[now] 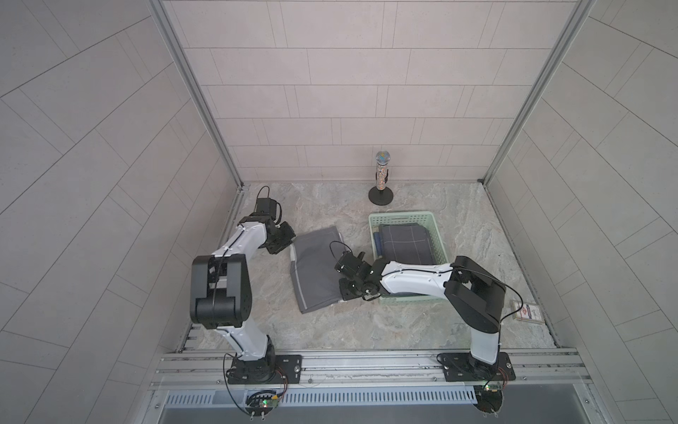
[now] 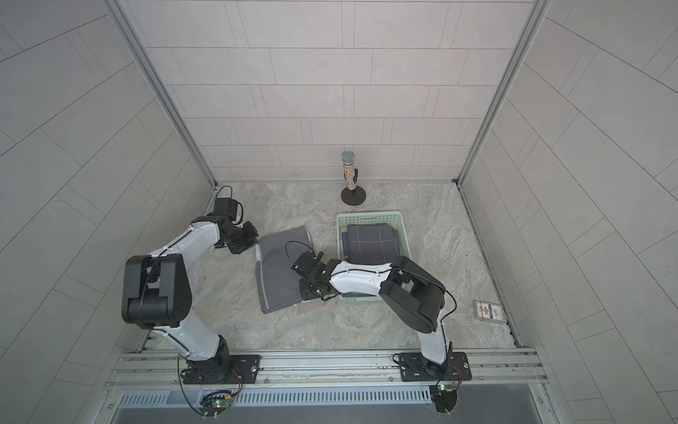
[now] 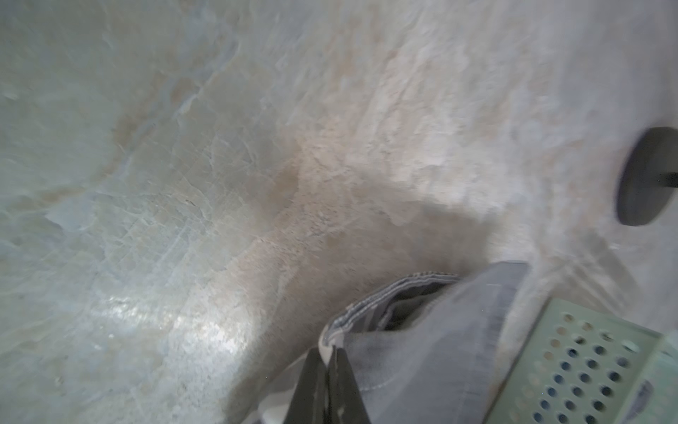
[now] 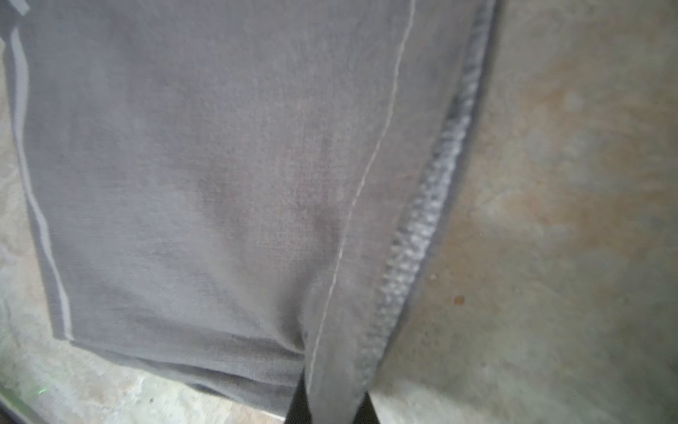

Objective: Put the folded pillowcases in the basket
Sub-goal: Pick up the pillowcase at the center of the board, then place the pillowcase in the basket.

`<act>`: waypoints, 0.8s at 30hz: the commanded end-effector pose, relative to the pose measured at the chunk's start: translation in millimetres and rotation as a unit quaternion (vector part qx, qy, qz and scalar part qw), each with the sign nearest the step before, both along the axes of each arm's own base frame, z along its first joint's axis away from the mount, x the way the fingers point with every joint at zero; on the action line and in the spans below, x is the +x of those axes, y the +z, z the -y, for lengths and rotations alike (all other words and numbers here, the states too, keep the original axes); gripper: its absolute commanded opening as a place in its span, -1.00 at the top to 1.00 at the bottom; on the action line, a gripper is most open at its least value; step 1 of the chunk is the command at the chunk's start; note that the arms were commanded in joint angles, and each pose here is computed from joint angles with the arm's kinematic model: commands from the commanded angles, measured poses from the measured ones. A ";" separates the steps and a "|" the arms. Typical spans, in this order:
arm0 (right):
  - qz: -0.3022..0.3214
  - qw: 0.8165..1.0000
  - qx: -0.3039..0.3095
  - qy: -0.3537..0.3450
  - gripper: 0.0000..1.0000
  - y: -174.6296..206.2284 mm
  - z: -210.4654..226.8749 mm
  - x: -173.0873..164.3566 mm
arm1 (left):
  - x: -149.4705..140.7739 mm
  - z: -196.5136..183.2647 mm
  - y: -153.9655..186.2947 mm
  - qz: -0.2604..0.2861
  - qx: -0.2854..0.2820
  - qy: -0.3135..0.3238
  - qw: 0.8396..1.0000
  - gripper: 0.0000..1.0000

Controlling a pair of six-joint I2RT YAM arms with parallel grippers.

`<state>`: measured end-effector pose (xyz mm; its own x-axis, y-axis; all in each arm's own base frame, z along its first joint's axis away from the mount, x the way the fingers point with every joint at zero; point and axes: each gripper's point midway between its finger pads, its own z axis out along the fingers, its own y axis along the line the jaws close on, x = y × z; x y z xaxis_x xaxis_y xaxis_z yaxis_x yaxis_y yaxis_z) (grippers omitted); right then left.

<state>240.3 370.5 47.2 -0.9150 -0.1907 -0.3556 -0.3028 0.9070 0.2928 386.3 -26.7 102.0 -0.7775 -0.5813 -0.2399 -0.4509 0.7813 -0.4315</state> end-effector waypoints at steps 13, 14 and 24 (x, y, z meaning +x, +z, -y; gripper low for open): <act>0.165 0.983 0.034 -0.078 1.00 168.8 131.3 -15.0 | -9.6 113.1 149.2 0.173 -0.047 -0.073 0.981 1.00; 0.167 0.981 0.033 -0.091 1.00 170.0 144.1 -14.5 | -7.3 127.9 153.4 0.178 -0.051 -0.083 0.979 1.00; 0.127 0.969 0.027 -0.211 1.00 145.8 259.2 -10.0 | 35.1 271.9 146.1 0.179 -0.066 -0.173 0.966 1.00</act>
